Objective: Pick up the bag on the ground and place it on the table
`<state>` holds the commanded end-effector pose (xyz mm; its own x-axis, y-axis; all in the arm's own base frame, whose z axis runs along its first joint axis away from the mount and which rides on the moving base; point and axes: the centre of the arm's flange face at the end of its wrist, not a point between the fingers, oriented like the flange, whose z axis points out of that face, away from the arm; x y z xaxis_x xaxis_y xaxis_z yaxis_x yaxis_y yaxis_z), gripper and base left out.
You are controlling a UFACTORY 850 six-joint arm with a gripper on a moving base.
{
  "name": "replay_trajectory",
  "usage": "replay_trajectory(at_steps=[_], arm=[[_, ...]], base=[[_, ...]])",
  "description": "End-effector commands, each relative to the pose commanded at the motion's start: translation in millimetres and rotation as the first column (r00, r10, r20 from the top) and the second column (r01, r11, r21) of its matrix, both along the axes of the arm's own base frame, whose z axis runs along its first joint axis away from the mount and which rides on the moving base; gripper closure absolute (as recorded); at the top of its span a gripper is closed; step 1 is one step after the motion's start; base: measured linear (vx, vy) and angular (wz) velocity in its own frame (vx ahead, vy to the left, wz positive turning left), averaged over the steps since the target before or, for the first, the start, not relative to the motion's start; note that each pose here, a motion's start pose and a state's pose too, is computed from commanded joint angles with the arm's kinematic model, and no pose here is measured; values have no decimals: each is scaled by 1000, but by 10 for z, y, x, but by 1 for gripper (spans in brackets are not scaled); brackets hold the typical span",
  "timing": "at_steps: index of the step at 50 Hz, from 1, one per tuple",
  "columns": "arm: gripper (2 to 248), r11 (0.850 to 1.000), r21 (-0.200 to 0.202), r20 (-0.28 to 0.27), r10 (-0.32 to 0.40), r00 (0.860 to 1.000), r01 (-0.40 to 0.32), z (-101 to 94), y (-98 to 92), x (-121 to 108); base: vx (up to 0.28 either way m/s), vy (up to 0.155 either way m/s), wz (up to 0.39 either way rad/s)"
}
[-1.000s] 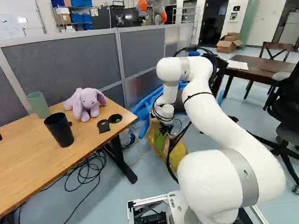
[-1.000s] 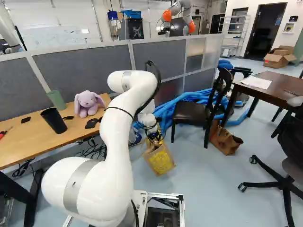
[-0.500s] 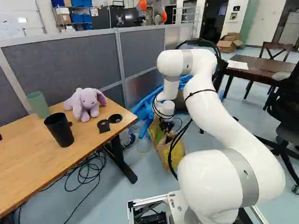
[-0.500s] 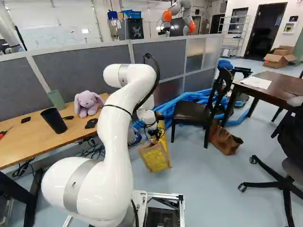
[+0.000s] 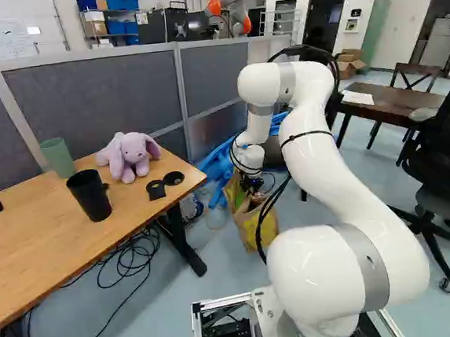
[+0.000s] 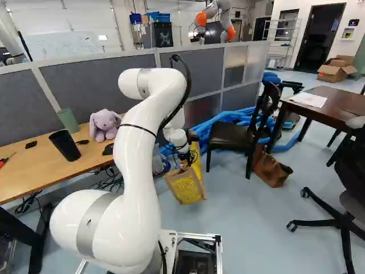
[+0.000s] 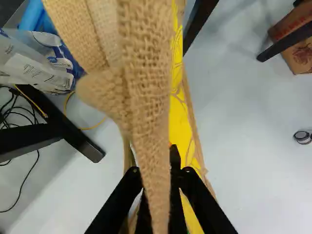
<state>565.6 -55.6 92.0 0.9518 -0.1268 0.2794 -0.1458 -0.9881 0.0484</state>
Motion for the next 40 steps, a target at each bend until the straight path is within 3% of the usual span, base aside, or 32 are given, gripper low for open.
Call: replay_trajectory(at_steps=[40], arm=[[229,1000,2,57,4,998,-4,569,18,35]], base=[[0,0,0]])
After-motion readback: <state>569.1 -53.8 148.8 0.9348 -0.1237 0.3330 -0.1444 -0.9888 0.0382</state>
